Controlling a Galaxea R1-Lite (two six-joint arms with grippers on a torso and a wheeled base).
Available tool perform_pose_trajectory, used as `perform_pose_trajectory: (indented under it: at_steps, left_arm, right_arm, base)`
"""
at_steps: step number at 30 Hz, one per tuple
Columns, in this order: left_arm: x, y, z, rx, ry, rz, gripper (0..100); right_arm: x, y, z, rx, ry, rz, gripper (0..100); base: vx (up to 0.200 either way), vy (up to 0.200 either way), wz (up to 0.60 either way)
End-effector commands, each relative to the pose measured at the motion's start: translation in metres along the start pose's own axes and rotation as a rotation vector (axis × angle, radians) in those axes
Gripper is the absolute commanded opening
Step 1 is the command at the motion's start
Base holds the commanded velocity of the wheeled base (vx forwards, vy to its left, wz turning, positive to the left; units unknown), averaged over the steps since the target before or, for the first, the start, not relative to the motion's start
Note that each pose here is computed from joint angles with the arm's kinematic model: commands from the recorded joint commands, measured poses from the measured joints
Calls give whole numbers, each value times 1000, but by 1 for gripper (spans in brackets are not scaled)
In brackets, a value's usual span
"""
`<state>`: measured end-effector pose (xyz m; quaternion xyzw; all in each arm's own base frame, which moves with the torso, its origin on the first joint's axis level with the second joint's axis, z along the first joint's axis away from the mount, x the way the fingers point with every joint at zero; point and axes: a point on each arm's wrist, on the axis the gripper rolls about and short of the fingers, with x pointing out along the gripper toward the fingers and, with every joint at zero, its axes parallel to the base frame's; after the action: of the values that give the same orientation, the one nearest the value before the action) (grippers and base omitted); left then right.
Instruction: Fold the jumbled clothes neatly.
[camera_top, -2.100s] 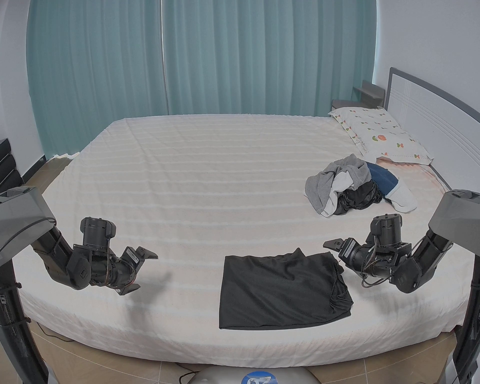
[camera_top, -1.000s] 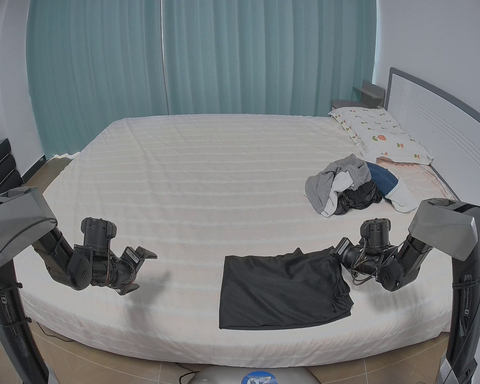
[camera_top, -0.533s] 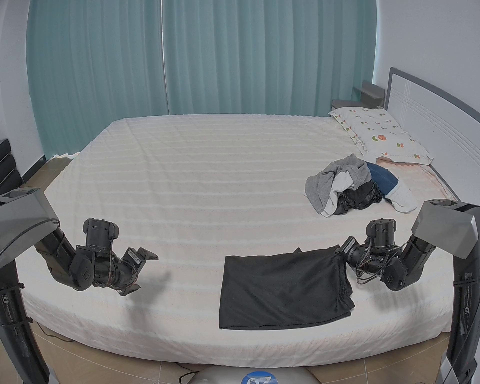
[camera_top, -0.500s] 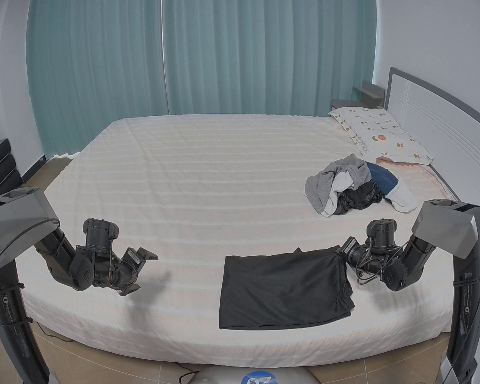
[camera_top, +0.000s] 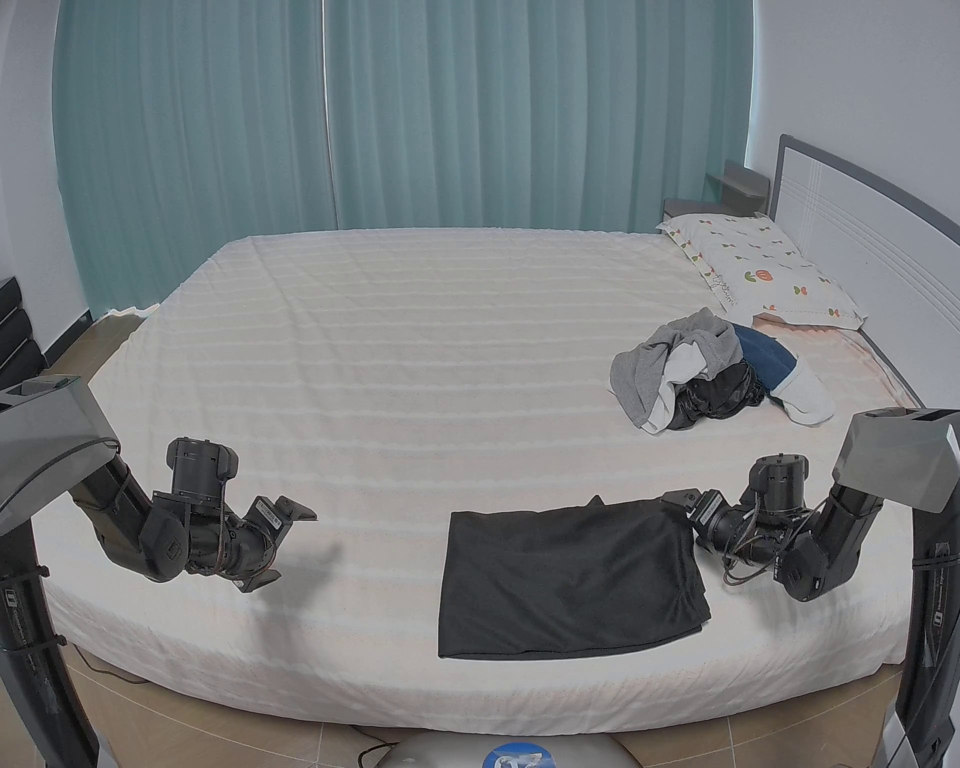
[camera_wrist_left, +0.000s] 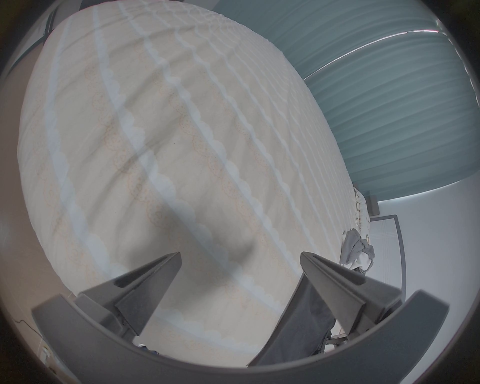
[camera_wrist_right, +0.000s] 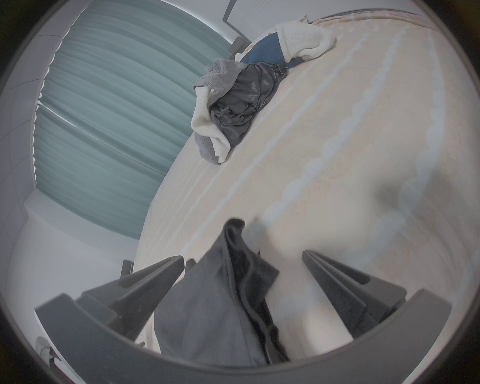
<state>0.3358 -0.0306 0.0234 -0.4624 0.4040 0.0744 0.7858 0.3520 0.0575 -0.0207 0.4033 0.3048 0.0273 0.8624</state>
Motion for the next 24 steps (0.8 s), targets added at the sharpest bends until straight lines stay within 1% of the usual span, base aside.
perform_pose_trajectory:
  at_steps: [1, 2, 3, 6, 8, 9, 11, 16, 17, 20, 22, 23, 24]
  left_arm:
    - [1, 0, -1, 3, 4, 2, 100]
    - [1, 0, -1, 3, 4, 2, 100]
    - [1, 0, -1, 2, 3, 2, 100]
    - [1, 0, -1, 2, 4, 1, 100]
    - [2, 0, -1, 3, 5, 3, 100]
    - [2, 0, -1, 6, 7, 2, 100]
    - [3, 1, -1, 9, 7, 3, 100]
    - [4, 1, -1, 13, 9, 4, 100]
    - [4, 1, -1, 13, 9, 4, 100]
    - [3, 1, -2, 12, 9, 5, 100]
    - [3, 1, -2, 12, 8, 6, 100]
    - [3, 1, -2, 12, 8, 6, 100]
    - [4, 1, -1, 13, 9, 4, 100]
  right_arm:
    - [-41, -5, -20, -122, 83, 33, 100]
    - [-41, -5, -20, -122, 83, 33, 100]
    - [-48, -10, -26, -184, 121, 44, 100]
    - [-52, -10, -33, -237, 145, 46, 100]
    - [-52, -10, -34, -240, 148, 45, 100]
    - [-57, -12, -38, -270, 166, 40, 100]
    - [-58, -14, -40, -304, 177, 35, 100]
    - [-65, -14, -43, -334, 173, 44, 100]
    - [-68, -15, -43, -344, 170, 48, 0]
    - [-71, -17, -45, -366, 181, 46, 0]
    - [-77, -21, -48, -414, 202, 37, 0]
    - [-77, -21, -48, -414, 202, 37, 0]
    - [-78, -23, -49, -434, 210, 32, 0]
  base:
    - [0, 0, 0]
    - [0, 0, 0]
    - [0, 0, 0]
    - [0, 0, 0]
    - [0, 0, 0]
    - [0, 0, 0]
    - [0, 0, 0]
    - [0, 0, 0]
    - [0, 0, 0]
    - [0, 0, 0]
    - [0, 0, 0]
    - [0, 0, 0]
    - [0, 0, 0]
